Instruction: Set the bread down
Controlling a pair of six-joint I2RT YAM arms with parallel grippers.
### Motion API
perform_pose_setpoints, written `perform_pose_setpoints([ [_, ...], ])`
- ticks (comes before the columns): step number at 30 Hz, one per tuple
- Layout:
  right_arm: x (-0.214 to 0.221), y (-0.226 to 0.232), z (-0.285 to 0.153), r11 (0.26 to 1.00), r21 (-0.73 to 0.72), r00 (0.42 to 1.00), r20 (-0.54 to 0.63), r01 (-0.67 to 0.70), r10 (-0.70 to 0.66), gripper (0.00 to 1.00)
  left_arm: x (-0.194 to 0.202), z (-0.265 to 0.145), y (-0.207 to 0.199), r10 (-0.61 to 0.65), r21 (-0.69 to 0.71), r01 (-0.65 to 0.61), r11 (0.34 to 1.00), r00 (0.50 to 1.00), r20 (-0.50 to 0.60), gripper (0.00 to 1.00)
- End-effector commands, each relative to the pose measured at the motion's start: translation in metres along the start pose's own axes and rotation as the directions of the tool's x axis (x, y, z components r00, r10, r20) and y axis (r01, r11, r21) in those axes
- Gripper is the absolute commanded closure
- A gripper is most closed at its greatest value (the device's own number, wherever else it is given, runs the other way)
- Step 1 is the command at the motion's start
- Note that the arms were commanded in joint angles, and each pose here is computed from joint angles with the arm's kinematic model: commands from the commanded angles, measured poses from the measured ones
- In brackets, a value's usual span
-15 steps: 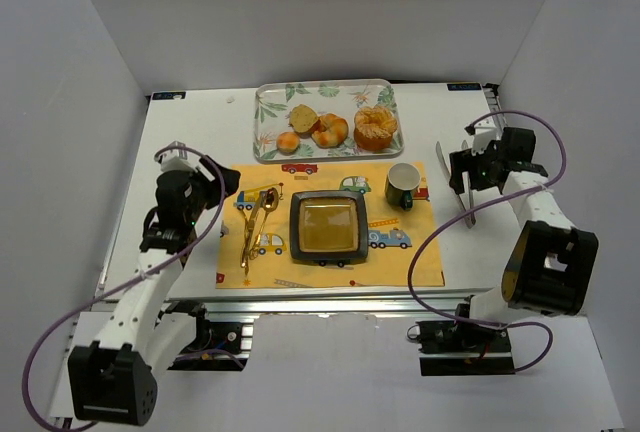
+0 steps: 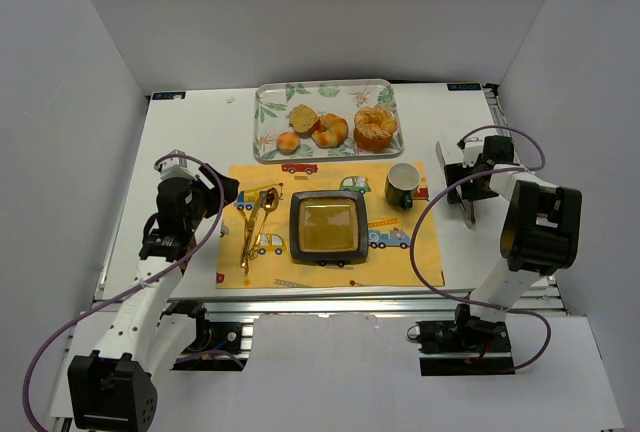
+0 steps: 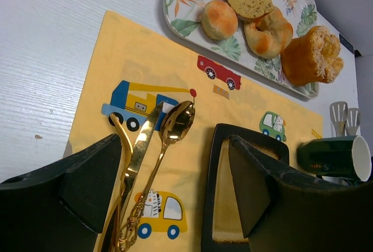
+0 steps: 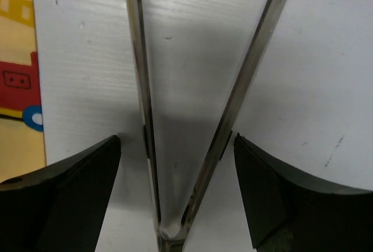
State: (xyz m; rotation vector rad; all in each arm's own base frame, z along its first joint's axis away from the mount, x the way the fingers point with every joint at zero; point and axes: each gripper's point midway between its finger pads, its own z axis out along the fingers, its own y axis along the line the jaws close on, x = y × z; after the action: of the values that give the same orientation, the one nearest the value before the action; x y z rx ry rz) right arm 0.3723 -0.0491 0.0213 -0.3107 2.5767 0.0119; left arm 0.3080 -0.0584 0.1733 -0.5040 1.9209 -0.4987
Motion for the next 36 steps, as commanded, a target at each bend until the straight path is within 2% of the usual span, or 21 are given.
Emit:
perform_pose_setpoints([
  [1,-0.020,-0.006,0.010,1.000,0.007,0.999,0.050,-0.022,0.022,0.18,-0.002,0.000,0.002,-0.007,-0.007,0.007,1.000,1.000,0.009,0.16],
  [4,-0.021,-0.005,0.018,0.999,-0.008,0.998,0.048,-0.034,0.035,0.24,-0.005,-0.002,-0.001,-0.004,-0.004,0.004,1.000,1.000,0.011,0.16],
  [7,-0.016,-0.002,0.024,0.999,-0.028,0.999,0.033,-0.034,0.035,0.40,-0.007,-0.002,0.000,0.002,-0.011,-0.002,1.000,1.000,0.014,0.16],
  [8,-0.014,0.001,0.025,0.998,-0.047,0.999,0.028,-0.035,0.037,0.47,-0.007,-0.002,-0.001,0.002,-0.011,-0.002,1.000,1.000,0.014,0.16],
  [9,-0.013,0.002,0.024,0.998,-0.057,0.999,0.024,-0.039,0.041,0.62,-0.007,-0.002,-0.001,-0.001,-0.010,0.001,1.000,1.000,0.015,0.16],
  [11,-0.016,0.001,0.022,0.997,-0.067,0.998,0.033,-0.042,0.044,0.77,-0.007,-0.002,-0.001,-0.007,-0.009,0.007,1.000,1.000,0.017,0.16],
  [12,-0.018,0.001,0.019,0.997,-0.067,0.998,0.040,-0.035,0.038,0.87,-0.008,-0.002,-0.002,-0.008,-0.005,0.008,1.000,1.000,0.019,0.16],
  [15,-0.046,-0.001,-0.005,0.997,-0.063,0.989,0.140,0.047,-0.038,0.92,-0.010,-0.003,-0.003,-0.008,-0.003,0.009,1.000,1.000,0.025,0.16],
  [17,-0.081,0.004,-0.035,0.985,-0.064,0.961,0.241,0.157,-0.138,0.89,-0.011,-0.002,-0.004,-0.007,-0.002,0.007,1.000,1.000,0.026,0.16],
  [19,-0.107,0.018,-0.064,0.961,-0.081,0.922,0.316,0.263,-0.226,0.79,-0.014,-0.001,-0.008,-0.002,0.008,0.002,1.000,1.000,0.027,0.16],
  [22,-0.148,0.037,-0.101,0.927,-0.088,0.857,0.420,0.364,-0.297,0.73,-0.017,0.001,-0.011,0.001,0.018,-0.002,1.000,1.000,0.029,0.16],
  [25,-0.185,0.065,-0.132,0.910,-0.184,0.840,0.484,0.370,-0.244,0.73,-0.018,0.002,-0.013,0.001,0.026,-0.002,1.000,1.000,0.031,0.16],
  [29,-0.215,0.108,-0.157,0.886,-0.358,0.867,0.491,0.295,-0.090,0.72,-0.018,0.001,-0.015,-0.009,0.037,0.008,0.999,0.999,0.036,0.16],
  [32,-0.232,0.145,-0.160,0.861,-0.454,0.888,0.461,0.227,0.009,0.72,-0.018,0.000,-0.016,-0.015,0.045,0.014,0.999,0.999,0.038,0.16],
  [35,-0.251,0.154,-0.154,0.865,-0.457,0.887,0.460,0.209,0.029,0.64,-0.020,-0.003,-0.017,-0.021,0.046,0.019,0.999,0.999,0.046,0.16],
  [36,-0.252,0.154,-0.142,0.863,-0.460,0.896,0.443,0.209,0.019,0.58,-0.020,-0.004,-0.016,-0.022,0.043,0.020,0.999,0.999,0.047,0.16],
])
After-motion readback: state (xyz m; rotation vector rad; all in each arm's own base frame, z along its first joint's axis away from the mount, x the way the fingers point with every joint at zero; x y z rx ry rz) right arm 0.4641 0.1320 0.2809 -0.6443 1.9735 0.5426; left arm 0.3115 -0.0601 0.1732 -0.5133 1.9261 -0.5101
